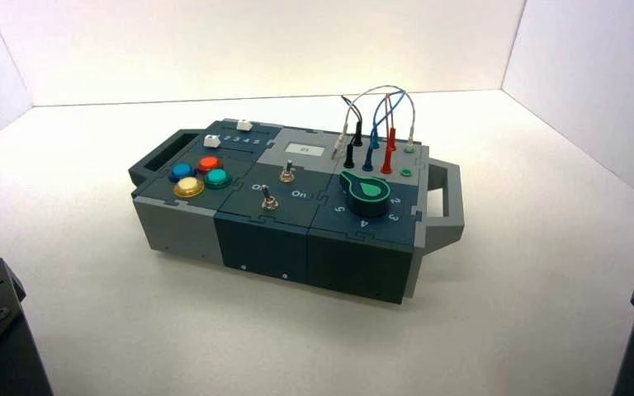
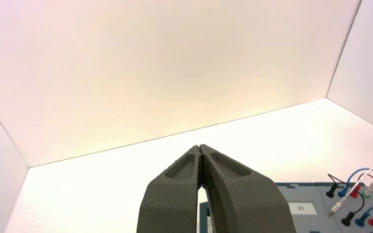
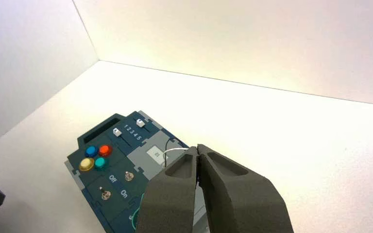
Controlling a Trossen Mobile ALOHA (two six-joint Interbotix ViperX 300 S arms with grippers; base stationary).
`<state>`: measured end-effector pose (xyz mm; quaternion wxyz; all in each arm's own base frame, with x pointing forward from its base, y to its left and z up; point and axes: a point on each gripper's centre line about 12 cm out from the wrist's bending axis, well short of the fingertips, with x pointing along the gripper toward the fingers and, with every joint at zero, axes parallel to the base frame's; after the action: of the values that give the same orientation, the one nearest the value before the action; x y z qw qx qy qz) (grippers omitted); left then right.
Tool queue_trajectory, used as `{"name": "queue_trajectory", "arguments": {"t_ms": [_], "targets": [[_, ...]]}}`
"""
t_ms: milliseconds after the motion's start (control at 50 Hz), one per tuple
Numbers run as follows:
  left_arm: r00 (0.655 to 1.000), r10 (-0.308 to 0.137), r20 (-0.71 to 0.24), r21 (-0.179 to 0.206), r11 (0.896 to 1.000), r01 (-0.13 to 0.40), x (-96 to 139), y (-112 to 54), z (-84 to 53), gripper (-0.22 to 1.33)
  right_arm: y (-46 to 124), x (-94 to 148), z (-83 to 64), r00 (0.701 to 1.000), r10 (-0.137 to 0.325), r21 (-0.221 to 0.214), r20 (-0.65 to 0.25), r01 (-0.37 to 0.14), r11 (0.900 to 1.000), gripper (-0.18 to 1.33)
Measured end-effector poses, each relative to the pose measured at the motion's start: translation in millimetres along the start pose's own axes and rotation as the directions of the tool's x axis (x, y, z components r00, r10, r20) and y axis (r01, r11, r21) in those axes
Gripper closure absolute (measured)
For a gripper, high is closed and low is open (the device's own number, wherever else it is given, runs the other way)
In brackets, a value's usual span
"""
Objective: Turn the knob to position 1.
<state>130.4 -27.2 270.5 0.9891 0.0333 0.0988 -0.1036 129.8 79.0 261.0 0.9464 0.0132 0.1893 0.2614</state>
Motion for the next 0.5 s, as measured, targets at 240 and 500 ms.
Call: {"name": "queue_trajectory", "arguments": {"t_ms": [240,500], "targets": [[1.0,0.0,-0.002,-0.002,1.0,0.0,0.0,0.0,-0.2,1.28,0.2,0.2,-0.8,1.0,0.001,0.0,-0.003,-0.001,1.0,1.29],[1.0,0.0,0.0,0.0,1.0,0.0,0.0,0.0,0.0,1.28,0.2,0.5,-1.0,1.0,0.002,0.001,-0.005,-0.002,1.0,1.29]]}}
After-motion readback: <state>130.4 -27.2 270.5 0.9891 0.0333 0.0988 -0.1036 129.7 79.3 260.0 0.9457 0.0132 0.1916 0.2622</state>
